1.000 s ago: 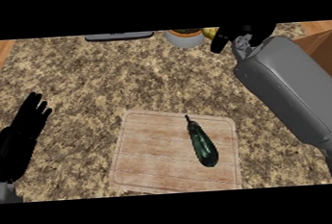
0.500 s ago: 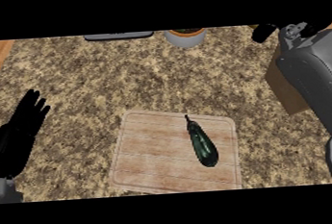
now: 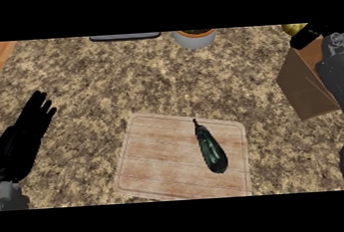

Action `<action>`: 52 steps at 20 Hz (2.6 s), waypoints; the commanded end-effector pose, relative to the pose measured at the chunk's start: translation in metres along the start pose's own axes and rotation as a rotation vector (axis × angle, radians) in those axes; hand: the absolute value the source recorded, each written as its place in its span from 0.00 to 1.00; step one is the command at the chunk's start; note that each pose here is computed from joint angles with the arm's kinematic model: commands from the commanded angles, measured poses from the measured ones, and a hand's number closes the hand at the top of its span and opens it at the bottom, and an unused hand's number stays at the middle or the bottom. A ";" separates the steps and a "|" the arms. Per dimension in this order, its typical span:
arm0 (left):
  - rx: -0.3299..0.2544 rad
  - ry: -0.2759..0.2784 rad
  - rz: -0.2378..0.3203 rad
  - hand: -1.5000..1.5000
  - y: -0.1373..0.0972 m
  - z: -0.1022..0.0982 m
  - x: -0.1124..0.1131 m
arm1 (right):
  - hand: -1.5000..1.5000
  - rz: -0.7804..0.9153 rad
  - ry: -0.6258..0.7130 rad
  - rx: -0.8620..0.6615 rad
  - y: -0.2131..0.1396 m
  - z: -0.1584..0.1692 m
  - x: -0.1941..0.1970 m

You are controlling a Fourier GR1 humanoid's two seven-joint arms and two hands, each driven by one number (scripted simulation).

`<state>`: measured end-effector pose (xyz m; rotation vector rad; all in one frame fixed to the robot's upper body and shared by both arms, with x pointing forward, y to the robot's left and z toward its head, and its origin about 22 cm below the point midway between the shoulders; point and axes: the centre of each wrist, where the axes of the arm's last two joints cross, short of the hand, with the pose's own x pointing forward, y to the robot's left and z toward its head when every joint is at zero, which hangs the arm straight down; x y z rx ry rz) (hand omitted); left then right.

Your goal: Pick the squash from the cutting board and place it in the cardboard box

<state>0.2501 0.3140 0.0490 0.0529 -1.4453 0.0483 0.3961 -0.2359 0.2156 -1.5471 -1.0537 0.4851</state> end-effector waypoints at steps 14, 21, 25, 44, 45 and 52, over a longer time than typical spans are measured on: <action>0.005 0.003 0.004 0.50 0.002 0.006 0.000 | 0.00 -0.079 0.227 0.309 0.101 -0.023 -0.103; 0.000 -0.006 -0.012 0.50 0.006 0.008 0.003 | 0.00 -0.242 0.090 0.240 0.118 -0.014 -0.115; 0.006 -0.003 -0.014 0.50 0.010 0.011 0.010 | 0.00 -0.514 0.173 0.020 0.105 -0.013 -0.111; 0.003 -0.007 -0.005 0.50 0.026 0.010 0.009 | 0.00 -0.831 0.228 -0.112 0.022 0.032 -0.276; -0.003 0.008 0.002 0.50 0.012 0.017 -0.001 | 0.00 -0.870 0.229 -0.114 0.023 0.029 -0.279; -0.008 -0.001 -0.008 0.50 0.007 0.001 0.006 | 0.00 -0.829 0.244 -0.104 0.039 0.039 -0.290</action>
